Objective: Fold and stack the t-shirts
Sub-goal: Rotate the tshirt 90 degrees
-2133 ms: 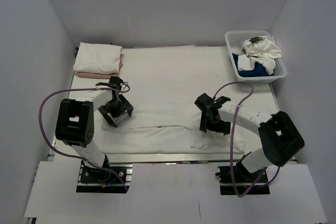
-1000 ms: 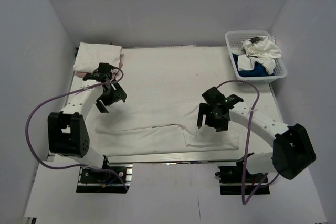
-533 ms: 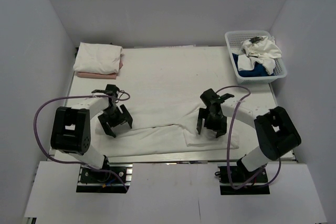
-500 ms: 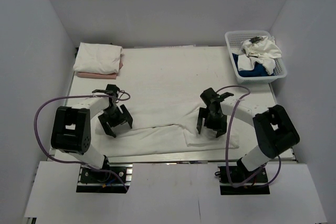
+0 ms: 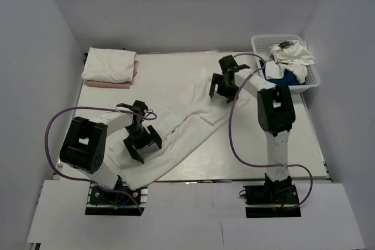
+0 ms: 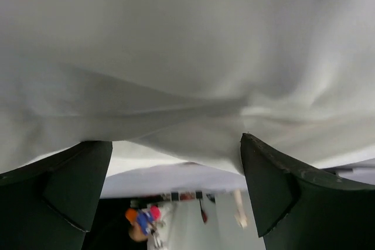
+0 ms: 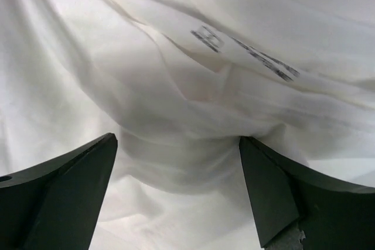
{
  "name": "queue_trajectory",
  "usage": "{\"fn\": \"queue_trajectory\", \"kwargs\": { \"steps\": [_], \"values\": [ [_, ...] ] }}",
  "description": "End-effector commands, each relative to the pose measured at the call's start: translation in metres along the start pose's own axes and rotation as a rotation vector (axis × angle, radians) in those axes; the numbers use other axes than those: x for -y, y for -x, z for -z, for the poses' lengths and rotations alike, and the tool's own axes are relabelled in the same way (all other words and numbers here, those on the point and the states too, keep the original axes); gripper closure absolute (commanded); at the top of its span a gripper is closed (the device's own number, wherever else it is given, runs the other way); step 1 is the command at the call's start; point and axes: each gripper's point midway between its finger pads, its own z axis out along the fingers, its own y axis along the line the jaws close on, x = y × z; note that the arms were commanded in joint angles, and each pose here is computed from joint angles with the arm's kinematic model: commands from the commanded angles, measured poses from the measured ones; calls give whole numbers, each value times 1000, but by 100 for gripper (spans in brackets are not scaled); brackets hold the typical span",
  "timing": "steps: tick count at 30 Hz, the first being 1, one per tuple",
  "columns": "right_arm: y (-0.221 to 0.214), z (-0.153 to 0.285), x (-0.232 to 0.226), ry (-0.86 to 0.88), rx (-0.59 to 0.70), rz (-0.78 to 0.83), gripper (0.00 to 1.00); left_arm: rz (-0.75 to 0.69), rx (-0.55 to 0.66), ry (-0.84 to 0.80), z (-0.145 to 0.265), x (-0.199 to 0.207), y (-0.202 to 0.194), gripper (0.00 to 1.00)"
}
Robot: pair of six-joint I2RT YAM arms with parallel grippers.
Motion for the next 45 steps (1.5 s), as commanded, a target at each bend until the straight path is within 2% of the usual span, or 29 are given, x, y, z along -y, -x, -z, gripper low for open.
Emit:
{"fn": "queue_trajectory", "kwargs": {
  "steps": [1,2,3,4,6,8,9,11,12,16,19,21,22,25,29,35,37,40,41,43,44,45],
  "values": [
    [52,-47,-51,210,100,96,10,17,-79,-151,12,39,-26,0],
    [82,-37,-73,282,179,104,10,8,-72,-161,15,47,-25,0],
    [79,-38,-89,377,147,107,10,-18,-57,-181,17,55,-25,0],
    [70,-65,-89,392,106,103,10,-20,-67,-168,12,59,-26,0],
    [95,-55,-114,467,165,108,10,-71,-69,-218,13,82,-29,0],
    [105,-67,-124,496,187,112,10,-115,-91,-225,5,104,-34,0],
    [129,-49,-140,533,251,116,10,-132,-99,-213,1,109,-37,0],
    [132,-71,-136,521,244,91,10,-173,-108,-221,-3,129,-40,0],
    [136,-75,-136,527,254,70,10,-190,-125,-194,-17,135,-43,0],
    [160,-87,-123,512,325,24,10,-229,-164,-254,-27,181,-57,0],
    [169,-98,-112,507,333,-32,10,-266,-187,-380,-17,227,-72,0],
    [175,-104,-107,504,346,-45,10,-273,-185,-392,-11,241,-74,0],
    [186,-98,-97,503,367,-62,10,-290,-147,-410,-1,254,-73,0],
    [205,-78,-87,495,417,-49,10,-291,-125,-392,6,253,-71,0],
    [211,-42,-84,500,455,79,10,-309,-105,-341,18,229,-76,0],
    [215,42,-113,581,537,216,10,-378,81,-284,65,208,-68,0],
    [220,70,-119,600,579,242,10,-375,104,-237,74,191,-69,0],
    [217,82,-121,580,586,270,10,-361,153,-190,72,161,-65,0],
    [208,96,-120,563,567,286,10,-356,168,-171,69,154,-63,0],
    [191,95,-114,503,526,285,10,-355,181,-120,57,138,-58,0],
    [176,105,-107,475,483,277,10,-373,201,-103,56,132,-54,0],
    [169,127,-109,478,495,272,10,-368,190,-80,46,123,-54,0]
  ]
}}
